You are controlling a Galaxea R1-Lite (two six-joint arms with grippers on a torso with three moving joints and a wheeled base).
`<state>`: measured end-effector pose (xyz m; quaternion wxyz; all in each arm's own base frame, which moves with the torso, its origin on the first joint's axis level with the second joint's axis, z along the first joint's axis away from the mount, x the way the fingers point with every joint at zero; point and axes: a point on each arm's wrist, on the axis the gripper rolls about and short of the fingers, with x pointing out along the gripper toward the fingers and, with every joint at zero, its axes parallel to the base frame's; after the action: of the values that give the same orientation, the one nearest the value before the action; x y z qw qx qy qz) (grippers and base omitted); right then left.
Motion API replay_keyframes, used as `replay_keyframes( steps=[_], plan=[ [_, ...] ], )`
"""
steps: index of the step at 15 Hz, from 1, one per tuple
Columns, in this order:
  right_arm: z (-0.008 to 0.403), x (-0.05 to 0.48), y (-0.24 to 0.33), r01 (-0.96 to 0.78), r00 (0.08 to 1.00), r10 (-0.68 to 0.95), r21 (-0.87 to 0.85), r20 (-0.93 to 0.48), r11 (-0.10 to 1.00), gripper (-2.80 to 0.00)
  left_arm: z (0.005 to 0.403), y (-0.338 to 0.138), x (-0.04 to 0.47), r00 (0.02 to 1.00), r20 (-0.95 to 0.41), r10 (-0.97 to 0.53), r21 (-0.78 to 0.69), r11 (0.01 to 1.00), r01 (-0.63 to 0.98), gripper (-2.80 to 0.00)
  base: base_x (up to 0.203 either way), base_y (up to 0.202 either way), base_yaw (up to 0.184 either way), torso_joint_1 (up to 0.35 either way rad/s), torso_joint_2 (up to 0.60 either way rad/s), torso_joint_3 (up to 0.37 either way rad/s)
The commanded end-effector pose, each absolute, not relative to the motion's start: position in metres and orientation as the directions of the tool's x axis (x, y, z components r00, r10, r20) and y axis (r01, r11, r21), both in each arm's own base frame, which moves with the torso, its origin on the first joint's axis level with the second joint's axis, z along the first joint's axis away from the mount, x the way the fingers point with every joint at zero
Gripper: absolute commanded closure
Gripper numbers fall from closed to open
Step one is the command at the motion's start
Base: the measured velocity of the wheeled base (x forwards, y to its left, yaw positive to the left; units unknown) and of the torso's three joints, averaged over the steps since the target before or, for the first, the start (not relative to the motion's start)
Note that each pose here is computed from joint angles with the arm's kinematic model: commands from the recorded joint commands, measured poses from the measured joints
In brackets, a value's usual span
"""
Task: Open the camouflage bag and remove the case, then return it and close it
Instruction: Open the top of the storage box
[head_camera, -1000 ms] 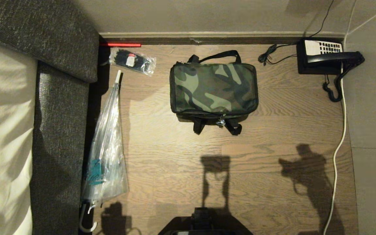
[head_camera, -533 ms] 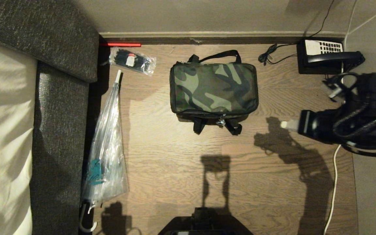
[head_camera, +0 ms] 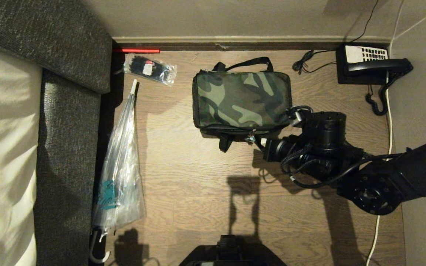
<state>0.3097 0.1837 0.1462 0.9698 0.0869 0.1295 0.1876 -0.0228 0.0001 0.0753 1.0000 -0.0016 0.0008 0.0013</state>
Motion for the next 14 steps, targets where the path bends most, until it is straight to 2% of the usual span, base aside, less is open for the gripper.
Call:
replay_keyframes(
  steps=[1,5,6,10,14],
  plan=[
    [0.125,0.313,0.19,-0.369,0.902,0.377,0.08,-0.211,0.926,0.0,0.075,0.0,-0.023,1.0,-0.003,0.003,-0.003,1.0,-0.003,0.0,0.0,0.0,0.0,0.0,0.0,0.0],
    [0.111,0.316,0.192,-0.368,0.914,0.369,0.042,-0.17,0.929,0.0,0.075,0.0,-0.023,1.0,-0.002,0.003,-0.004,1.0,-0.003,0.0,0.0,0.0,0.0,0.0,0.0,0.0],
    [0.107,0.317,0.193,-0.368,0.914,0.368,0.031,-0.174,0.929,-2.8,0.075,0.0,-0.023,1.0,-0.003,0.003,-0.003,1.0,-0.003,0.0,0.0,0.0,0.0,0.0,0.0,0.0],
    [0.098,0.32,0.194,-0.367,0.916,0.363,0.004,-0.171,0.93,-2.8,0.075,0.0,-0.023,1.0,-0.003,0.003,-0.003,1.0,-0.003,0.0,0.0,0.0,0.0,0.0,0.0,0.0],
    [0.088,0.327,0.199,-0.364,0.918,0.371,0.073,-0.14,0.929,-2.8,0.075,0.0,-0.023,1.0,-0.003,0.003,-0.005,1.0,-0.003,0.0,0.0,0.0,0.0,0.0,0.0,0.0]
  ],
)
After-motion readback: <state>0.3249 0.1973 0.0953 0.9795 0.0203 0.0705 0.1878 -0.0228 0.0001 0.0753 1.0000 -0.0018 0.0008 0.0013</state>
